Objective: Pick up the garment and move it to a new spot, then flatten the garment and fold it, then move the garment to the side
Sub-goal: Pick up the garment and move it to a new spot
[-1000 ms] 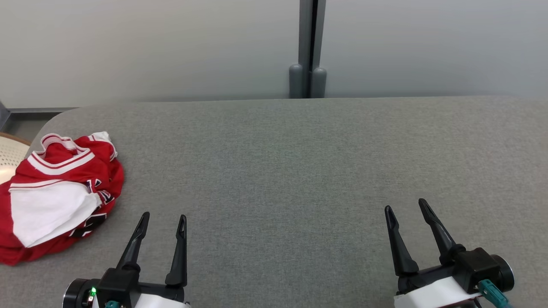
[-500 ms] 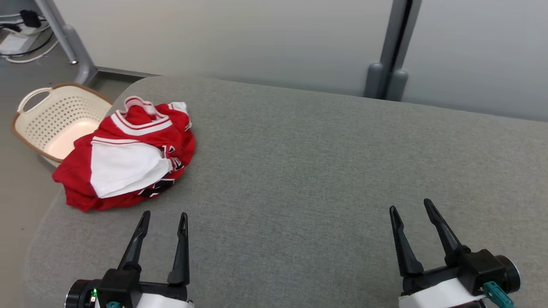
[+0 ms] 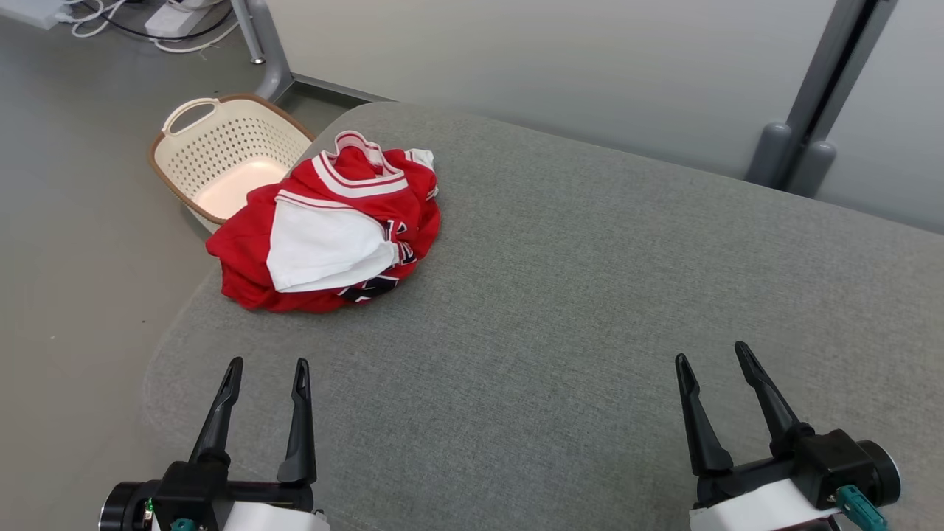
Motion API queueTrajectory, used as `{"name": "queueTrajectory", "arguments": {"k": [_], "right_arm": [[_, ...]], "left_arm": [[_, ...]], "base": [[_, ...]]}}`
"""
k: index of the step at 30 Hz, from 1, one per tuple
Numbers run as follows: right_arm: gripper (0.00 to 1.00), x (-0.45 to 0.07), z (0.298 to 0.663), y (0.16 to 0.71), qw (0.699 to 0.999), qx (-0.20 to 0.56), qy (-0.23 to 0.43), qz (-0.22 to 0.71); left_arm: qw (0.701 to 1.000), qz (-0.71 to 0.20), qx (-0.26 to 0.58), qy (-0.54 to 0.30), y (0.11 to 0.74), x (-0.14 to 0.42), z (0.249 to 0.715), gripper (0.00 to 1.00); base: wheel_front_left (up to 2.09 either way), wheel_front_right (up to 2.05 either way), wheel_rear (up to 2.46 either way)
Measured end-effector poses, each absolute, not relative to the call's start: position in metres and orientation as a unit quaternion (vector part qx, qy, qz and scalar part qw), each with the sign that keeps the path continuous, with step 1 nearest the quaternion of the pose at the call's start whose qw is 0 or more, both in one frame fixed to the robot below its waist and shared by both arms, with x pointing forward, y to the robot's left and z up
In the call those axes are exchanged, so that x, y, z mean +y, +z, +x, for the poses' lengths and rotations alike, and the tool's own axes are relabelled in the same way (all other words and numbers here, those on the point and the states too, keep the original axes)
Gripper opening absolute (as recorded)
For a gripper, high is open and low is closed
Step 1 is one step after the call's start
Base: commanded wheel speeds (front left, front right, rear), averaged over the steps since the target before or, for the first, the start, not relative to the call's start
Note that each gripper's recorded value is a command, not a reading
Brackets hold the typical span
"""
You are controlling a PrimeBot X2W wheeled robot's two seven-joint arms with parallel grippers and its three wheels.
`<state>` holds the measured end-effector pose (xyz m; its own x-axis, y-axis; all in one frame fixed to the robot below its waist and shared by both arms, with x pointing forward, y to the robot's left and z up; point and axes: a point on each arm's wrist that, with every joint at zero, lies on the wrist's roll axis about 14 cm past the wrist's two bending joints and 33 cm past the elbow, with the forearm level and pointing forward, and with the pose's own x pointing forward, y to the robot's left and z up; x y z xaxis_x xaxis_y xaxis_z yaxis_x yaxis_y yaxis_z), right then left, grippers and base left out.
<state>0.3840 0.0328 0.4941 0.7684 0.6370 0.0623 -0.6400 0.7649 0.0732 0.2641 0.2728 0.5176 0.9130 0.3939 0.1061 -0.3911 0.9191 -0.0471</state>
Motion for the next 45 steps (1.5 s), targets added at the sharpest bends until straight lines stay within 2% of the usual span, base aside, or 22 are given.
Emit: {"name": "queueTrajectory", "arguments": {"k": [6, 10, 17, 22, 27, 31, 35, 44, 45], "right_arm": [[1.00, 0.049, 0.384, 0.491, 0.931, -0.013, 0.362, 0.047], [1.00, 0.051, 0.391, 0.486, 0.931, -0.011, 0.362, 0.045], [1.00, 0.045, 0.411, 0.463, 0.935, 0.004, 0.354, 0.030], [1.00, 0.028, 0.431, 0.440, 0.940, 0.019, 0.342, 0.016], [1.00, 0.014, 0.448, 0.414, 0.942, 0.037, 0.335, 0.005], [1.00, 0.008, 0.455, 0.396, 0.943, 0.049, 0.330, 0.006], [1.00, 0.007, 0.458, 0.386, 0.942, 0.055, 0.330, 0.013], [1.00, -0.002, 0.469, 0.376, 0.946, 0.054, 0.319, 0.016], [1.00, -0.003, 0.470, 0.376, 0.947, 0.054, 0.318, 0.016]], "left_arm": [[0.973, -0.006, -0.059, 0.225, 0.521, 0.287, 0.256, 1.00], [0.972, -0.011, -0.087, 0.219, 0.540, 0.296, 0.276, 1.00], [0.980, 0.030, -0.110, 0.164, 0.568, 0.306, 0.350, 1.00], [0.986, 0.046, -0.078, 0.141, 0.564, 0.325, 0.416, 1.00], [0.991, 0.024, 0.023, 0.131, 0.533, 0.340, 0.478, 1.00], [0.982, 0.000, 0.146, 0.115, 0.485, 0.331, 0.505, 1.00], [0.958, -0.020, 0.263, 0.114, 0.433, 0.331, 0.501, 1.00], [0.926, -0.050, 0.355, 0.118, 0.375, 0.328, 0.487, 1.00], [0.922, -0.050, 0.365, 0.118, 0.369, 0.327, 0.484, 0.89]], "base": [[0.00, 0.00, 0.00], [0.00, 0.00, 0.00], [0.00, 0.00, 0.00], [0.00, 0.00, 0.00], [0.00, 0.00, 0.00], [0.00, 0.00, 0.00], [0.00, 0.00, 0.00], [0.00, 0.00, 0.00], [0.00, 0.00, 0.00]]}}
